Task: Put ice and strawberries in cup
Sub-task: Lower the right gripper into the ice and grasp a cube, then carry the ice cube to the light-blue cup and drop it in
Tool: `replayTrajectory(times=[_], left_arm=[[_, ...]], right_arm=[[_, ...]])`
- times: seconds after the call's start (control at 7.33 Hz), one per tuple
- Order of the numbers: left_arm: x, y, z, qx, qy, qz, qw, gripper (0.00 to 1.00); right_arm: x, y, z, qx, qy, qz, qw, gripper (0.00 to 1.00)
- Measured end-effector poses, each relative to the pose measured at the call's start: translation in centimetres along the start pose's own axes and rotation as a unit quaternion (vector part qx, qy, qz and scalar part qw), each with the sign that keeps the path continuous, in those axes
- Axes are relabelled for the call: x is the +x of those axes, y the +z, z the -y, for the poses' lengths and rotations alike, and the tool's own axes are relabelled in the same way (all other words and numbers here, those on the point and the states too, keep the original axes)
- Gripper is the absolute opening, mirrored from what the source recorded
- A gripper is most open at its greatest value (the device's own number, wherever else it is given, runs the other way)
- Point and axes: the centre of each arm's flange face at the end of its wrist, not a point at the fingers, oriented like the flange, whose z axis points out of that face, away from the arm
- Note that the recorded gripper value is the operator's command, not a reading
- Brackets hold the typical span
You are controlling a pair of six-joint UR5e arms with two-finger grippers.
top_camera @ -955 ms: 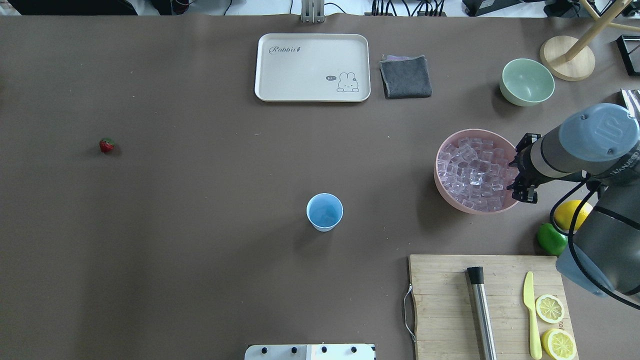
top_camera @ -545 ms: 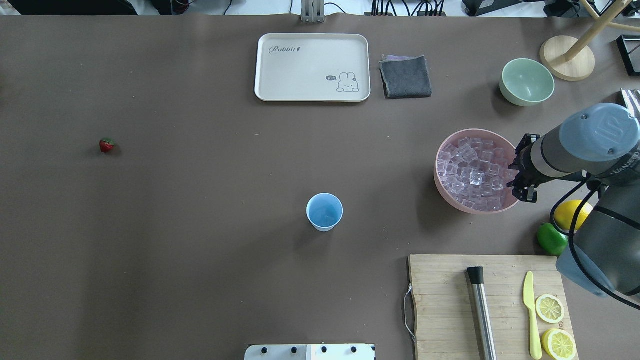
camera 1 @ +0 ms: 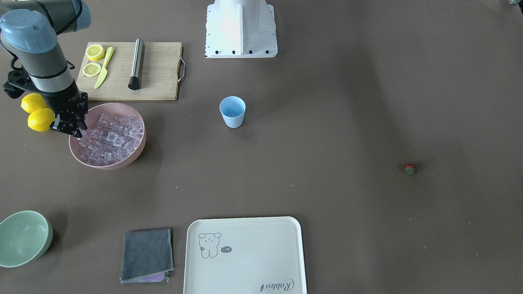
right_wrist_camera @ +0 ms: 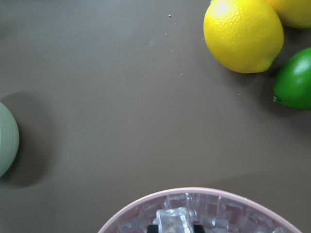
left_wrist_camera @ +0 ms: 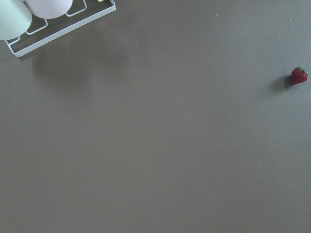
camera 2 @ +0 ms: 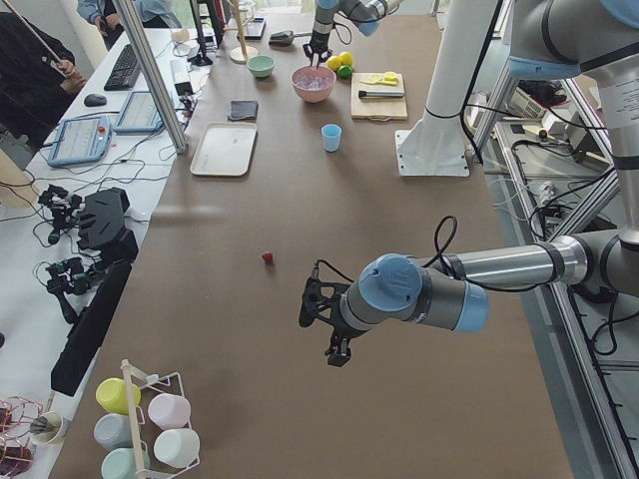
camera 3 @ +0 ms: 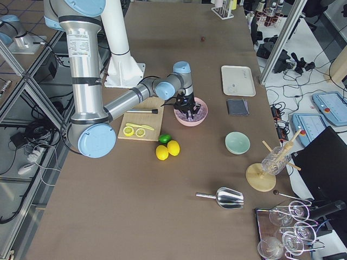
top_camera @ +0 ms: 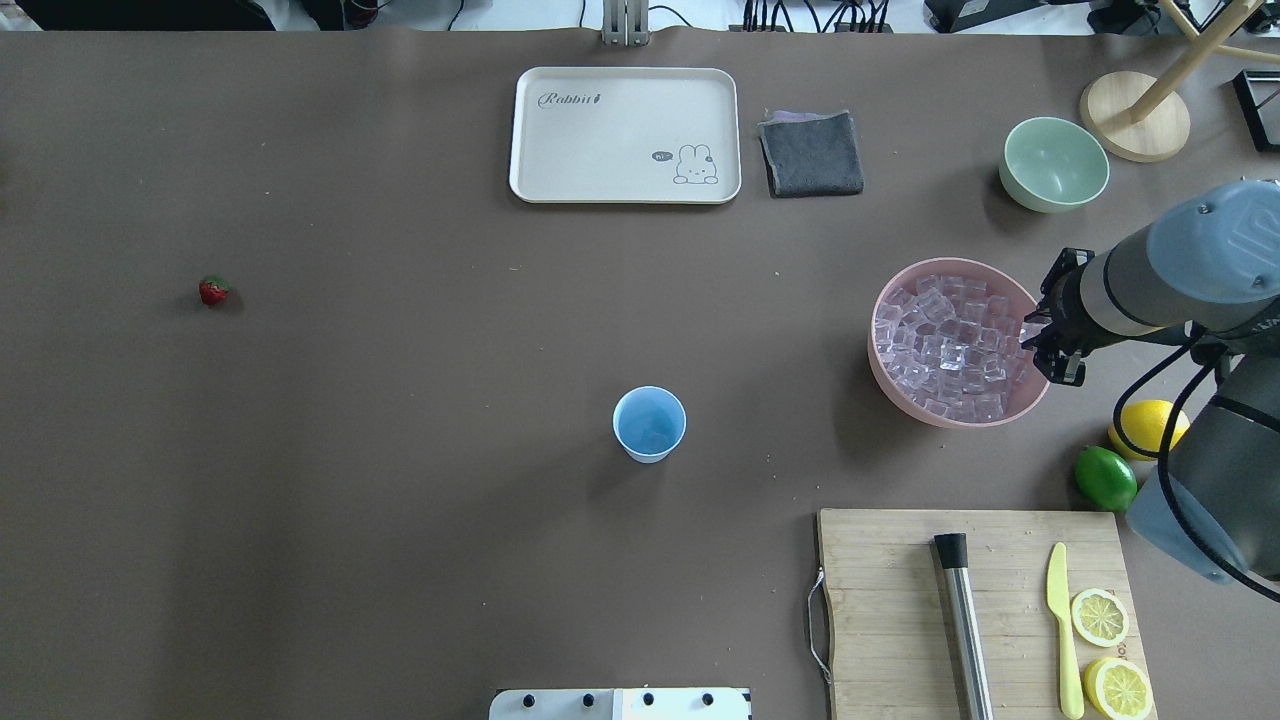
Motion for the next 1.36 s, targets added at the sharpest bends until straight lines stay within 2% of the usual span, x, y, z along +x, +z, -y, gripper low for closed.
replayTrajectory(times=[0.14, 0.27, 0.55, 0.95, 1.09, 1.36], left_arm=[[0.0, 0.0, 0.0, 0.000, 0.000, -0.001, 1.0000, 0.98], [0.0, 0.0, -0.1, 0.000, 0.000, -0.002, 1.0000, 0.98], [-0.2, -0.3, -0.2, 0.004, -0.001, -0.002, 1.0000, 0.98], [-1.2, -1.3, -1.4, 0.018, -0.019, 0.003, 0.9997, 0.98], [-1.5, -1.4, -1.9, 0.019, -0.025, 0.003, 0.9995, 0.98], [-1.8, -1.7, -2.3, 0.023, -0.032, 0.005, 0.9992, 0.98]], right_arm=[[-0.1, -1.6, -1.1, -0.007, -0.001, 0.003, 1.0000, 0.00], [0.2, -3.2, -4.0, -0.014, -0.011, 0.000, 0.9999, 0.00], [2.8, -6.5, -13.6, -0.042, -0.054, -0.016, 0.9975, 0.00], [8.9, -11.7, -25.8, -0.123, -0.124, -0.032, 0.9842, 0.00], [10.9, -12.6, -28.5, -0.137, -0.141, -0.033, 0.9800, 0.00], [13.9, -11.7, -32.0, -0.135, -0.164, -0.032, 0.9766, 0.00]])
